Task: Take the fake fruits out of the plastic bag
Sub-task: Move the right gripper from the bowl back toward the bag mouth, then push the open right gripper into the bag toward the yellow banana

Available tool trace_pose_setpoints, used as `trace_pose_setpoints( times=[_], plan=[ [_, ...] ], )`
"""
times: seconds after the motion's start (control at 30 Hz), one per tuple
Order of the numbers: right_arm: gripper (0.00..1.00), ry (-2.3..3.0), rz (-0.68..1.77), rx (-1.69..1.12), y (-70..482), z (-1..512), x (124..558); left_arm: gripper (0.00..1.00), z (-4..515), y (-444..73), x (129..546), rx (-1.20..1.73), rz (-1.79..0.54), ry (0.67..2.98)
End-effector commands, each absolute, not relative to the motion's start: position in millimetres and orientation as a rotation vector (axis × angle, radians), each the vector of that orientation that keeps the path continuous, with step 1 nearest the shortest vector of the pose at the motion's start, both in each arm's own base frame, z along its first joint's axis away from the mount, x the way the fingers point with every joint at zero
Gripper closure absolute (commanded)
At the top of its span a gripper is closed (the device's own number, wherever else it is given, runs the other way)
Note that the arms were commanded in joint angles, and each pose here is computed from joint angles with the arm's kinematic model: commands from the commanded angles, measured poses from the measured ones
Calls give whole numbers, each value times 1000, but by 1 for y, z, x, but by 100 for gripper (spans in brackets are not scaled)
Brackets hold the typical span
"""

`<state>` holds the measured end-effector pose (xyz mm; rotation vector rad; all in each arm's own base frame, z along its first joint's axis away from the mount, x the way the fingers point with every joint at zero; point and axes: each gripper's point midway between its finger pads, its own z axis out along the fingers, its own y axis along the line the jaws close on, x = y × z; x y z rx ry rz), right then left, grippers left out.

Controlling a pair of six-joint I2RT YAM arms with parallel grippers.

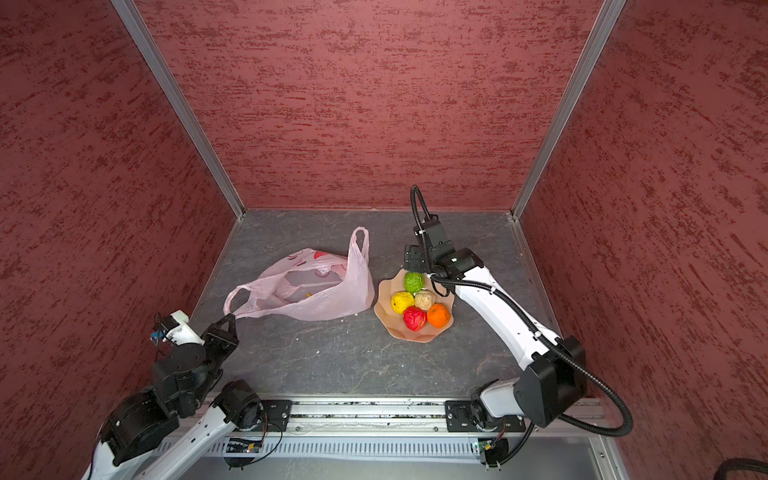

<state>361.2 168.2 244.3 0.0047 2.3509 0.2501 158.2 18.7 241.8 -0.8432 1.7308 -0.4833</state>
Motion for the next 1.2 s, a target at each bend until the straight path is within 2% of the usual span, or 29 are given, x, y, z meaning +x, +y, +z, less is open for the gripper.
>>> trace_pose_setpoints(
  times=[0.0, 0.17, 0.3, 0.47, 0.57, 0.7, 0.8, 1.17],
  plan=[
    [21, 2338, 217, -45, 177, 267, 351, 100, 240, 39, 148, -883, -386, 1716],
    [23, 2229, 332, -155, 224, 324, 345, 100, 245, 26, 158, -846, -410, 1733],
    [27, 2147, 452, -313, 288, 362, 336, 100, 238, 13, 164, -832, -463, 1755],
    [37, 2100, 671, -515, 385, 372, 316, 100, 235, 5, 167, -817, -484, 1788],
    [44, 2141, 781, -619, 438, 347, 307, 100, 235, 3, 167, -809, -496, 1794],
    [57, 2301, 740, -674, 469, 280, 312, 100, 234, 3, 165, -808, -508, 1797],
    [62, 2387, 696, -702, 471, 244, 309, 100, 230, 2, 163, -806, -514, 1810],
    [65, 2659, 405, -793, 429, 132, 288, 100, 202, -12, 159, -806, -552, 1920]
  ],
)
